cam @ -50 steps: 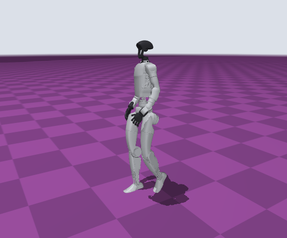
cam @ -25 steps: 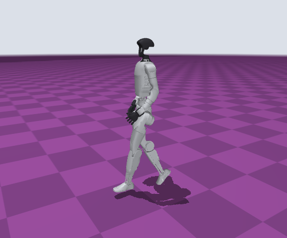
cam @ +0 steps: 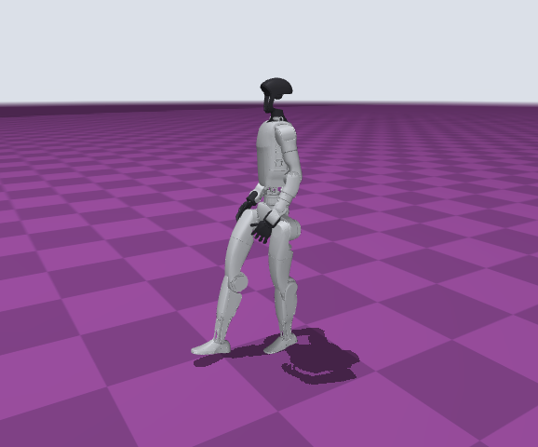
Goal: Walk run
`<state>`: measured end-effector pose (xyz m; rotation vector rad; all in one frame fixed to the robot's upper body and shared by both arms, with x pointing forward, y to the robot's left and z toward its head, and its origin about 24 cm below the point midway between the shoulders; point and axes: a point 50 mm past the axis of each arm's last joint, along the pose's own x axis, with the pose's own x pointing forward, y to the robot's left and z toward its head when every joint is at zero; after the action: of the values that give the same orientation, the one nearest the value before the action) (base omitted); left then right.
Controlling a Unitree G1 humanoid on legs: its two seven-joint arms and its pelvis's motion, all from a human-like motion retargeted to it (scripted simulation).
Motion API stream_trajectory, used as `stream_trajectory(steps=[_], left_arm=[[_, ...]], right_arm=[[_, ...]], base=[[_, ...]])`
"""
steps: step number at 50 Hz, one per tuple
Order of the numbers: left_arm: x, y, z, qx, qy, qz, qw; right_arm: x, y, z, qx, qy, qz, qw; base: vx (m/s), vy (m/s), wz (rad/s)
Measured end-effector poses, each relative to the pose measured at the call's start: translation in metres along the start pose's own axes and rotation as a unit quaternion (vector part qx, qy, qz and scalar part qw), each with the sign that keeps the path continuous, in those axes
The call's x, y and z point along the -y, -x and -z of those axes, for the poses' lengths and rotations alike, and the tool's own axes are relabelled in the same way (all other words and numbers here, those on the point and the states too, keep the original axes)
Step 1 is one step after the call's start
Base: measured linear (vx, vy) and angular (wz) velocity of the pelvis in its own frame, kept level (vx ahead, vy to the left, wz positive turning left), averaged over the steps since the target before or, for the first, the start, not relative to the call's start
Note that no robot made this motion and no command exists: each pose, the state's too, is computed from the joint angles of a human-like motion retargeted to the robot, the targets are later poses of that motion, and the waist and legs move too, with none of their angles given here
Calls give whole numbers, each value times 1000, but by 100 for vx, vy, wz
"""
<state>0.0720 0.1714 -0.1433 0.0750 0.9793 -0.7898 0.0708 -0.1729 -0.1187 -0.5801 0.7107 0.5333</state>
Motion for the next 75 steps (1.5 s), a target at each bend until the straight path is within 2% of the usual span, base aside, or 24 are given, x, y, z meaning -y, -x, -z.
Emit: stream_trajectory(steps=[7, 12, 15, 17, 20, 24, 37, 47, 53, 56, 60, 67, 75], left_arm=[[6, -1, 9, -1, 29, -4, 1000], [16, -3, 22, 8, 116, -12, 993], [21, -5, 23, 25, 141, -16, 990], [19, -7, 17, 34, 126, -15, 991], [7, -2, 5, 36, 46, -25, 998], [-4, 3, -7, 42, -32, -57, 997], [-5, 6, -21, 130, 5, -121, 984], [-7, 3, -22, 110, 9, -107, 988], [-9, 10, -16, 105, 25, -121, 987], [-15, 16, -11, 87, 28, -113, 989], [-17, 17, -7, 69, 21, -91, 993], [-12, 6, -12, 33, -27, -56, 998], [-2, -2, -3, 12, 4, -34, 999]], right_arm=[[-2, -2, -2, 0, -21, -18, 1000], [3, -2, -3, -1, -42, 20, 999], [0, -1, -1, -8, -55, -15, 998], [6, -1, 2, -17, -46, -34, 998], [15, 1, 4, -24, -11, -21, 999], [7, -1, 5, -24, -24, -33, 999], [-7, 5, 20, -52, -71, -79, 993], [-10, 6, 26, -70, -55, -109, 990], [-25, 5, 26, -80, -96, -103, 987], [-25, 0, 18, -68, -51, -107, 991], [-9, -3, 13, -55, 39, -75, 995], [-1, -2, 4, -4, -47, 0, 999], [-1, -1, 3, 2, -45, -10, 999]], base=[[68, -22, 46], [80, -33, 55], [81, -36, 31], [67, -28, 27], [65, -33, 18], [58, -31, 0], [61, -17, -64], [79, -1, -54], [88, 4, -42], [73, 4, -38], [59, 13, -38], [61, 11, 96], [63, -4, 61]])
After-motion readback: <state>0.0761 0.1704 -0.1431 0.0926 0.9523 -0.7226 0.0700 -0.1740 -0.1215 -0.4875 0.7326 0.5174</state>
